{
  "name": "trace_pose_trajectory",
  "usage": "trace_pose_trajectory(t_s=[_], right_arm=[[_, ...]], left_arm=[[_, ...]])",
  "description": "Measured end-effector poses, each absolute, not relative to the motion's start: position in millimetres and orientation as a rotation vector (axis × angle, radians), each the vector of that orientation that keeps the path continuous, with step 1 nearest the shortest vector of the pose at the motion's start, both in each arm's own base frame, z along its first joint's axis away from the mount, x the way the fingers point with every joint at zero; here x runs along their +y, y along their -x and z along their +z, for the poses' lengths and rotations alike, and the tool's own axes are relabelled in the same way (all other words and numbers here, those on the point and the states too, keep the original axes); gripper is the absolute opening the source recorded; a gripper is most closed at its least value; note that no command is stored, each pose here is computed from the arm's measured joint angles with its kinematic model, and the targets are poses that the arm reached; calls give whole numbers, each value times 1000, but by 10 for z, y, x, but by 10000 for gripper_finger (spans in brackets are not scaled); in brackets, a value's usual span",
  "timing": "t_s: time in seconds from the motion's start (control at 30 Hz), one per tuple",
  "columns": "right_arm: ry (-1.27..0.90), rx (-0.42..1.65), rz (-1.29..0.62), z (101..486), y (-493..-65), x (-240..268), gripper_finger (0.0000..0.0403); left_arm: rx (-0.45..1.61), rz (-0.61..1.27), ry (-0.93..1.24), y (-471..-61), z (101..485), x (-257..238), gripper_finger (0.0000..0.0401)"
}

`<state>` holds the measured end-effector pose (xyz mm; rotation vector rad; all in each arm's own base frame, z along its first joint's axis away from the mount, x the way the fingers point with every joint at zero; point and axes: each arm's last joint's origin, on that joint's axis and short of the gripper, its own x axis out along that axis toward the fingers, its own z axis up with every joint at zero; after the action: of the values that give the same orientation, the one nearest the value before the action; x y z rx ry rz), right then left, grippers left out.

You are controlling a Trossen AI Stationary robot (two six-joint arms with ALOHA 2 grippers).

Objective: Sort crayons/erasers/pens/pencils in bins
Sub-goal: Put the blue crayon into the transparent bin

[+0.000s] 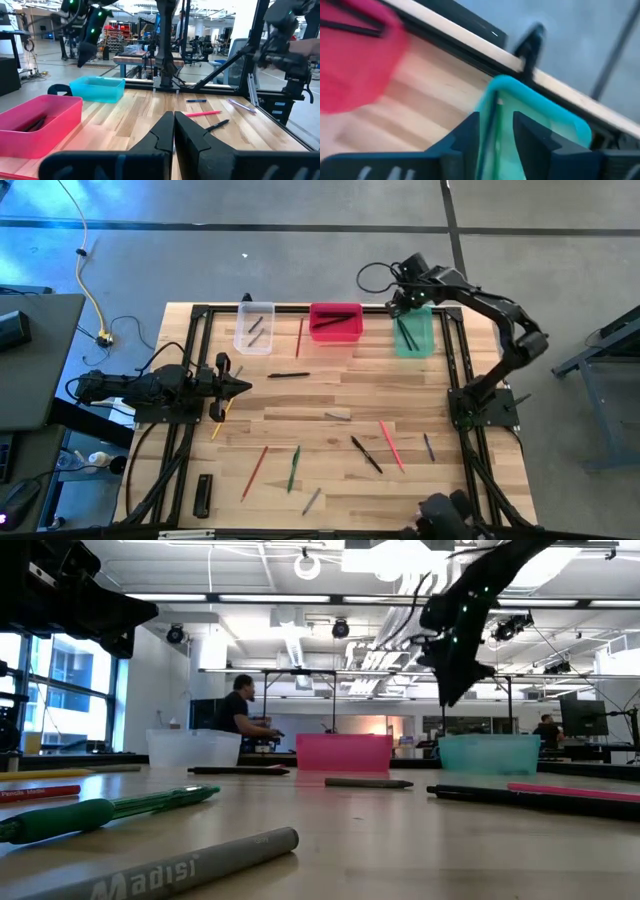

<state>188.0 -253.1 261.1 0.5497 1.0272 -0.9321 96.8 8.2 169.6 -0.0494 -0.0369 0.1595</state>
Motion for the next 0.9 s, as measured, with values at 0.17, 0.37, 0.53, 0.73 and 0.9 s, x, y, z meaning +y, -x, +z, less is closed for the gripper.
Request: trace_pose_trajectory(t_s=[0.17,0.37,0.53,0.73,0.9], right_arm=[[-369,872,-786,2737,-2043,-2471,34],[-245,496,-576,2478,-2247,-2452,10],[-183,401,-481,2166,-2387,-2164,3],[-182,403,-425,1803,-2476,-1708,1],[-171,407,-384,1692,-2569,-1282,0]], left_arm=[[-37,160,49,-968,1696,82,3],[-37,159,49,-968,1696,82,3],[-37,159,49,-968,1696,82,3],[-37,160,49,-968,1696,82,3],[-37,160,50,-968,1696,82,3]])
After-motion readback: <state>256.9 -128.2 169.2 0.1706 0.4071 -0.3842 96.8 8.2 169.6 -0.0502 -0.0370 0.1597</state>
